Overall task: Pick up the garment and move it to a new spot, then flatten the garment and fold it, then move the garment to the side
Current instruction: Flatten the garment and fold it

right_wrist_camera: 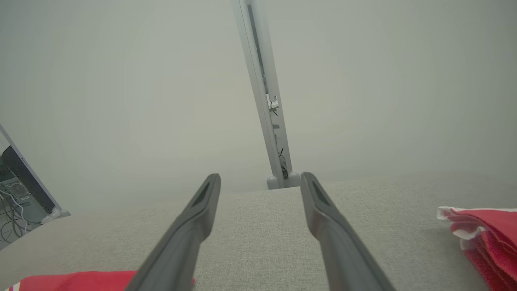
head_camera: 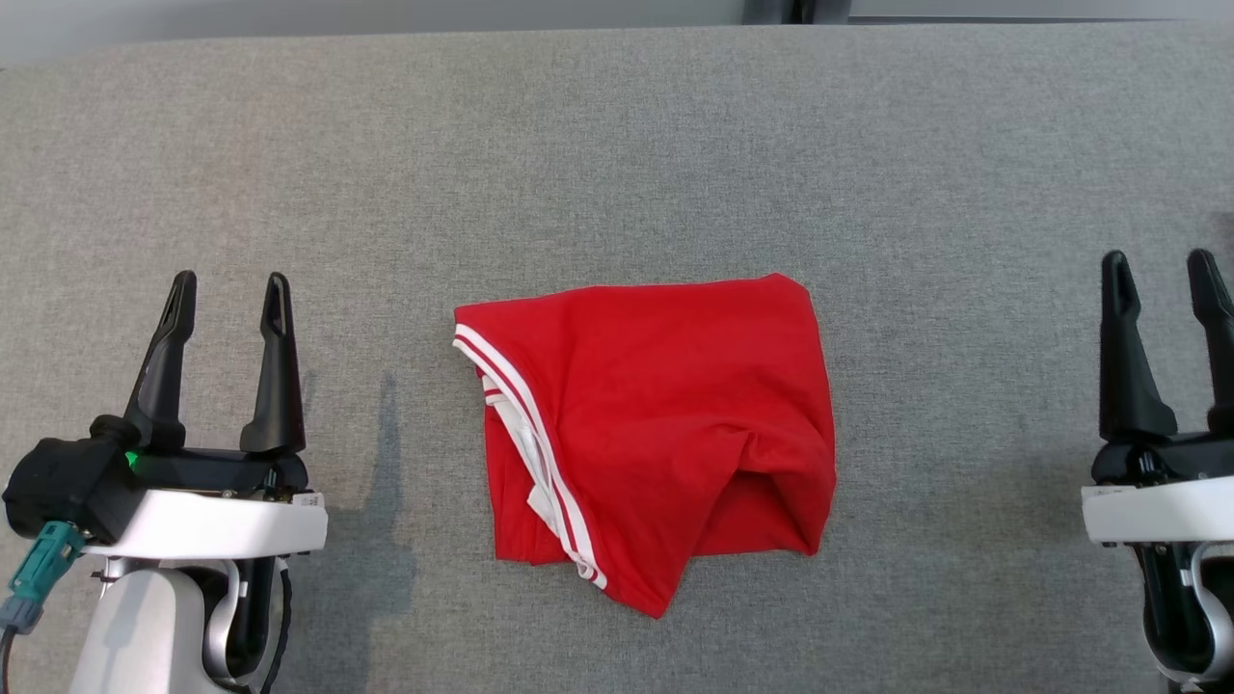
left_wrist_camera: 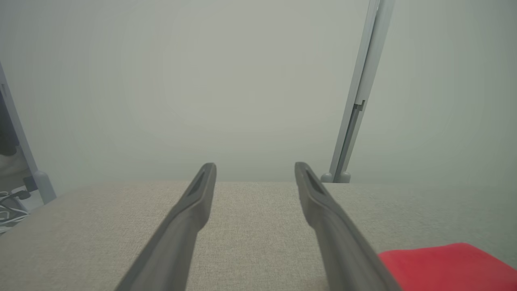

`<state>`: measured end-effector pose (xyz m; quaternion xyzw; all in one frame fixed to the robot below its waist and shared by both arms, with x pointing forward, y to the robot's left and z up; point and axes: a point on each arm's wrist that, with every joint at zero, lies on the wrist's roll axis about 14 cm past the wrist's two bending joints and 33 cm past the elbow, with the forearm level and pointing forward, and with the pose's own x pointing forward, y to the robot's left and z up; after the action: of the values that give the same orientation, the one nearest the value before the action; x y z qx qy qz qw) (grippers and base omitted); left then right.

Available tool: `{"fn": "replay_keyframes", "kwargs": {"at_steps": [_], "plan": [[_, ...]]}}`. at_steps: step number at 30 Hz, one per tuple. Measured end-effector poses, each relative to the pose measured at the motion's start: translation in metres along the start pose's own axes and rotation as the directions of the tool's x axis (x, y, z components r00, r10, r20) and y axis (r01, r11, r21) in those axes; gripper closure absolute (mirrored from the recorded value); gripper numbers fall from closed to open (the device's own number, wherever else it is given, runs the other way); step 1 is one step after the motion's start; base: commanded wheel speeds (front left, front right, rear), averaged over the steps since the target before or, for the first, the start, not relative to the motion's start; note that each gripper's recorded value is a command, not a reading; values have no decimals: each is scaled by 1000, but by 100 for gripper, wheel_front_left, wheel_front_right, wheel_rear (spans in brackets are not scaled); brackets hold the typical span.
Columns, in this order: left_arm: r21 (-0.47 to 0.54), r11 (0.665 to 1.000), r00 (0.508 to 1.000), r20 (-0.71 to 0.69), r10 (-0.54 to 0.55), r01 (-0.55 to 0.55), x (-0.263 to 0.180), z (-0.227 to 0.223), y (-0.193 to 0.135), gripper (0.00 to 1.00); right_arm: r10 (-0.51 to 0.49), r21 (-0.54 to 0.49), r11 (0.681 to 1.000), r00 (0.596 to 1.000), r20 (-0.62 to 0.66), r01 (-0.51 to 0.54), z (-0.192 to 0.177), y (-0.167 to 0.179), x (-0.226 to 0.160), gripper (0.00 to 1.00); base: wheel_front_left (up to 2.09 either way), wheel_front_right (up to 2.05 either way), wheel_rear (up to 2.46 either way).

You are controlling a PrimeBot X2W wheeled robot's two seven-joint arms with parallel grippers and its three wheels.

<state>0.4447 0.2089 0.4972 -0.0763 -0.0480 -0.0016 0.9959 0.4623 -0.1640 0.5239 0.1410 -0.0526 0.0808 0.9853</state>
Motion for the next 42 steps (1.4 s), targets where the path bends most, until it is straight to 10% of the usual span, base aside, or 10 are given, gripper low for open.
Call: {"fn": "replay_keyframes", "kwargs": {"at_steps": [19,20,21,29,42], "plan": [[14,1000,1000,2,-3,3,-7,5,0,0,-58,-13,998,997,-50,57,-11,-19,-15,0,0,0,0],[14,1000,1000,2,-3,2,-7,5,0,0,-57,-14,998,997,-51,57,-11,-19,-15,39,0,0,0],[14,1000,1000,1,-2,2,-8,5,0,0,-54,-11,999,997,-57,54,-13,-18,-15,100,0,0,0],[11,1000,1000,-10,4,-4,-10,1,2,0,157,60,987,980,-126,-150,-34,46,1,100,0,0,0],[-3,999,999,-36,36,-37,-13,-8,9,0,520,215,854,783,-341,-473,-111,162,-16,100,0,0,0]]}}
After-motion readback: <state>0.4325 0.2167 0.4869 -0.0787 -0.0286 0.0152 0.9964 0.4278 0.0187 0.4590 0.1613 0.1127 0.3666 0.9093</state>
